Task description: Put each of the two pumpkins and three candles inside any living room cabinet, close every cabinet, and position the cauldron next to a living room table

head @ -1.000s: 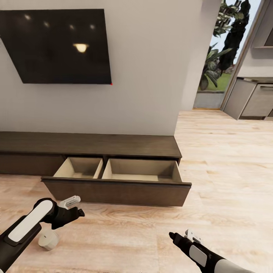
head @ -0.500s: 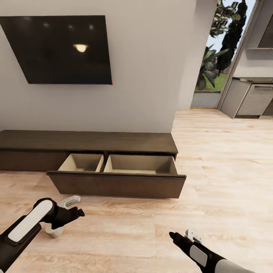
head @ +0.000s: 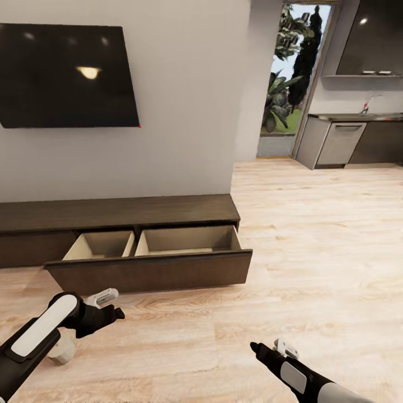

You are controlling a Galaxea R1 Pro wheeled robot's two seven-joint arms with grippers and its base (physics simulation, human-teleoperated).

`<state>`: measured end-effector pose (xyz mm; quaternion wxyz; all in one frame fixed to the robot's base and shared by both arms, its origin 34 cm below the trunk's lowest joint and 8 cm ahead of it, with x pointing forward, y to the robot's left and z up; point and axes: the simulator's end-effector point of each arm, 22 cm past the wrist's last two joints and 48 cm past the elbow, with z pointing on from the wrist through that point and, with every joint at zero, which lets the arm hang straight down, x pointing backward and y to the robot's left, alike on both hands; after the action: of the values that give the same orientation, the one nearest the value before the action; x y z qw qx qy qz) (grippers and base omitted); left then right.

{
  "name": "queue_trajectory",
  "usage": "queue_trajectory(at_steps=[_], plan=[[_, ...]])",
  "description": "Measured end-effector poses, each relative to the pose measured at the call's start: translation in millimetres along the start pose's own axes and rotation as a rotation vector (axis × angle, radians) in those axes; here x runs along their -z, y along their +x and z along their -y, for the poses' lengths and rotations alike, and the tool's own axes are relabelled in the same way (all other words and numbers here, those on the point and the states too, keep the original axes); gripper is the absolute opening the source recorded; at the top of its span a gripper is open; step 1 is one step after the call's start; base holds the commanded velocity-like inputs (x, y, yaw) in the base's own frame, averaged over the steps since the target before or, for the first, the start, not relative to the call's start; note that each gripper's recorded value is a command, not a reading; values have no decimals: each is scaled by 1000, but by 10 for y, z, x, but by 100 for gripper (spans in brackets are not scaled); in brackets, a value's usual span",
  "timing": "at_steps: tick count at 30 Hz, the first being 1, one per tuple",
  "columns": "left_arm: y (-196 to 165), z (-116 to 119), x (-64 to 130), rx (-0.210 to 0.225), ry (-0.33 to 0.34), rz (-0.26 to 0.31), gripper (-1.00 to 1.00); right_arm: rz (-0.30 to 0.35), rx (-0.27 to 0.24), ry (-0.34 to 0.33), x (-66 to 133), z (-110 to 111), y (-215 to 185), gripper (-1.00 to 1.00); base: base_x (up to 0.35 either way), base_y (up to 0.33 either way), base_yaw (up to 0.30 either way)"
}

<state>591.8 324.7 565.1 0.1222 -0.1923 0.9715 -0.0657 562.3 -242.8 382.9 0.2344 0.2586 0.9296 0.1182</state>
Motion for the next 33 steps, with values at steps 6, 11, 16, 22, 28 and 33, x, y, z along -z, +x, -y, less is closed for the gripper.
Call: queue_trajectory(at_steps=[6, 11, 16, 22, 28, 33], plan=[[-121, -57, 59, 41, 11, 20, 100, 0, 1, -2, 2, -14, 5, 100, -91, 253, -36], [-135, -62, 67, 46, 14, 21, 100, -1, 1, -3, 2, -22, 9, 100, -8, 286, -3], [-138, -60, 70, 45, 15, 22, 100, 0, 1, -2, 2, -20, 8, 100, -1, 290, 0], [-141, -68, 72, 44, 13, 23, 100, 41, 11, -2, 4, -17, -82, 100, 0, 291, 0], [-144, -91, 70, 47, 10, 21, 100, 45, 14, -3, 2, -35, -81, 100, 0, 291, 0], [-151, -116, 73, 48, 7, 22, 100, 44, 16, 3, 3, -26, -77, 100, 83, 288, 0]])
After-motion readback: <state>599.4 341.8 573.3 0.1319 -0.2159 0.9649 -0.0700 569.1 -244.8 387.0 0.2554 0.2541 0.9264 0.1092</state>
